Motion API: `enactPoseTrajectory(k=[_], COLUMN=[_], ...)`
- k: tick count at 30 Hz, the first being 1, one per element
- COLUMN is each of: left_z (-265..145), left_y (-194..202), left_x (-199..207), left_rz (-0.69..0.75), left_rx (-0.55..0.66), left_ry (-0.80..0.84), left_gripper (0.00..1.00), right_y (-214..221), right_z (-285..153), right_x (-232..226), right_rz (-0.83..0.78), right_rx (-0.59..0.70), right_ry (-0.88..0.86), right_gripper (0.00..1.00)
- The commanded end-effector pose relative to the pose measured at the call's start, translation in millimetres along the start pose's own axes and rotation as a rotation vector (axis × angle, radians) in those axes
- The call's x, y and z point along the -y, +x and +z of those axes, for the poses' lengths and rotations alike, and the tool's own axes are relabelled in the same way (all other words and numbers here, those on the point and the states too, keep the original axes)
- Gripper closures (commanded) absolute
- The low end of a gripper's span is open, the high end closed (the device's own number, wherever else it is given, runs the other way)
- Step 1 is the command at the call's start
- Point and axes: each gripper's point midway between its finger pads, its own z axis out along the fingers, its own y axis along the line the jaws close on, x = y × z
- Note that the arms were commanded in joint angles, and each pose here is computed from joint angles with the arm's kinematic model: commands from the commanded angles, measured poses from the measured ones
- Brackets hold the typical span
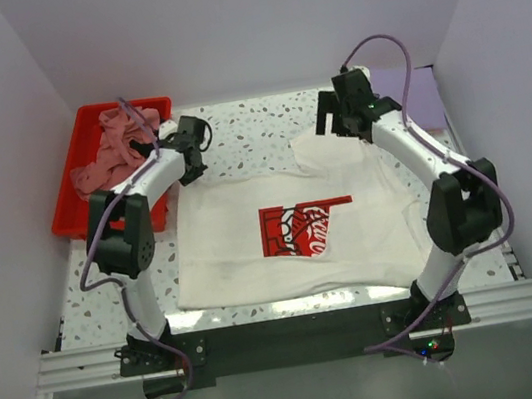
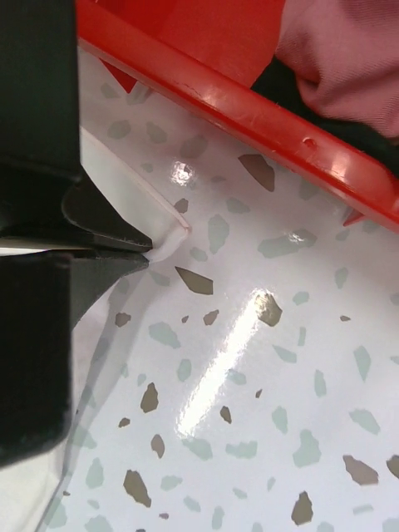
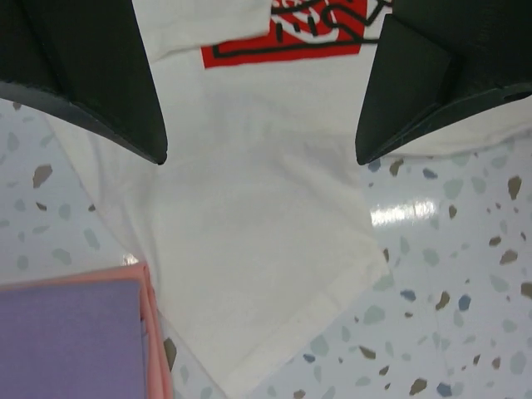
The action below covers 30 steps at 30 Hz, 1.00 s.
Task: Fold and stack the t-shirts
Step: Fold the tshirt
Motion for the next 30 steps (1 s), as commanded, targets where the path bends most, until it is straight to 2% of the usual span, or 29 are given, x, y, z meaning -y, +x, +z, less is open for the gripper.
enactPoseTrajectory(k=[1, 2, 4, 5, 6, 8, 10, 11, 13, 24, 30], left_z=[-13.7, -13.3, -16.0, -15.9, -17.8, -18.0, -22.1, -20.2, -22.6, -26.7, -28.7], left_y=[-19.4, -17.2, -15.5, -14.2, -14.0, -10.3, -11.0, -4.4, -6.4, 1.6, 0.2], left_x=[7.5, 6.1, 7.2, 6.1, 5.8, 2.4, 2.3, -0.4, 1.2, 3.0, 0.7], left_rz=[-0.013, -0.012, -0.011, -0.009, -0.011, -0.015, -0.028, -0.029, -0.043, -0.057, -0.065], left_rx=[0.050, 0.046, 0.040, 0.037, 0.037, 0.034, 0.043, 0.036, 0.049, 0.047, 0.061], left_ry=[0.070, 0.068, 0.082, 0.084, 0.091, 0.088, 0.103, 0.101, 0.125, 0.163, 0.156], left_gripper=[1.00, 1.00, 1.00, 1.00, 1.00, 1.00, 1.00, 1.00, 1.00, 1.00, 1.00], right_y=[-24.8, -44.1, -37.0, -64.6, -40.9, -64.4, -53.3, -64.1, -58.4, -73.6, -48.2], right_z=[44.0, 49.7, 88.5, 90.9, 119.7, 132.1, 160.7, 164.2, 181.5, 227.8, 243.0], right_x=[14.0, 8.2, 11.3, 6.3, 14.1, 8.7, 11.2, 6.8, 3.6, -4.4, 3.0], right_rz=[0.033, 0.036, -0.025, -0.028, -0.074, -0.082, -0.117, -0.114, -0.119, -0.054, -0.055], right_rx=[0.005, 0.040, -0.005, 0.045, -0.043, -0.015, -0.045, -0.020, -0.028, 0.104, 0.047], right_ry=[0.048, 0.037, 0.068, 0.065, 0.109, 0.109, 0.123, 0.111, 0.098, 0.095, 0.127], right_gripper=[0.01, 0.01, 0.01, 0.01, 0.01, 0.01, 0.01, 0.01, 0.01, 0.02, 0.05])
